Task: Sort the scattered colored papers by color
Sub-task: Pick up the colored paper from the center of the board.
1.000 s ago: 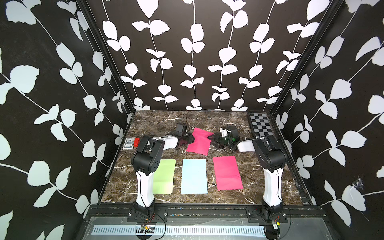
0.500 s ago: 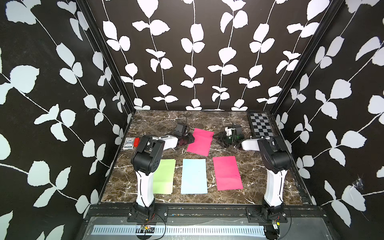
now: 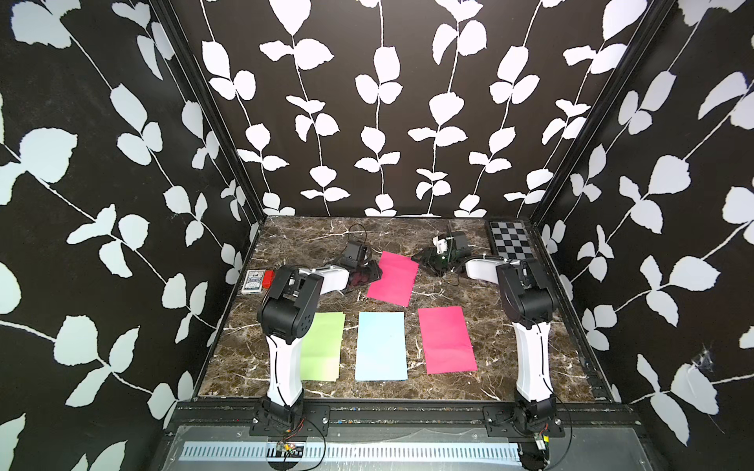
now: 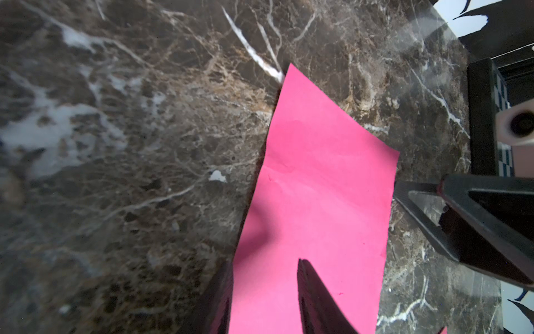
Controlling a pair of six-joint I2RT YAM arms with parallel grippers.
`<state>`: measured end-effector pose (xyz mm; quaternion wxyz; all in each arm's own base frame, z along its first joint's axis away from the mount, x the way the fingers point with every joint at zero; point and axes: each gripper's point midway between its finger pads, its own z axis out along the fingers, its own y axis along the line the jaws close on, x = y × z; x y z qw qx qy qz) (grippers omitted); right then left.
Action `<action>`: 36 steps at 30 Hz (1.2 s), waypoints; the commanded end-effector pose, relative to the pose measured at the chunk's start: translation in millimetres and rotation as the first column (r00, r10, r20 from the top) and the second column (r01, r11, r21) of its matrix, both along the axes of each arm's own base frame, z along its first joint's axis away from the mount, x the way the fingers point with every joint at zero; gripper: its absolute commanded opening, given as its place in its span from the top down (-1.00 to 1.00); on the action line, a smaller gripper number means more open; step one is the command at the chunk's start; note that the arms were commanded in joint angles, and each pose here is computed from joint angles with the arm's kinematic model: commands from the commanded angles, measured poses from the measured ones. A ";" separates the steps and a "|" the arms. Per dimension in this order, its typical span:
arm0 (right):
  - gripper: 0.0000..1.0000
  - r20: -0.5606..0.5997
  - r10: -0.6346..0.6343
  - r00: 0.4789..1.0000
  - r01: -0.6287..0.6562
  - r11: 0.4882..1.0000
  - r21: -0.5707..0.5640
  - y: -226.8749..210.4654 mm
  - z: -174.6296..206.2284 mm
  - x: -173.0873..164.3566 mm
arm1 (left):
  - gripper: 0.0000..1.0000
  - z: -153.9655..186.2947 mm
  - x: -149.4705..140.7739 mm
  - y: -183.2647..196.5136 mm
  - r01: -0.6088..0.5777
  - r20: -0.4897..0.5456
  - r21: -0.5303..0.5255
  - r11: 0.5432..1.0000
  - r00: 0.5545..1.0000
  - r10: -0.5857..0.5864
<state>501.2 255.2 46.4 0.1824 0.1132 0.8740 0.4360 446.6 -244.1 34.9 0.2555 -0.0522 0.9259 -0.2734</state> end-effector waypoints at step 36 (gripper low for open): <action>-0.07 -0.132 0.009 0.991 0.007 0.993 0.115 1.2 -47.8 -23.1 | 0.21 -29.5 -10.7 4.9 0.001 -0.104 0.026 1.000 0.995 0.001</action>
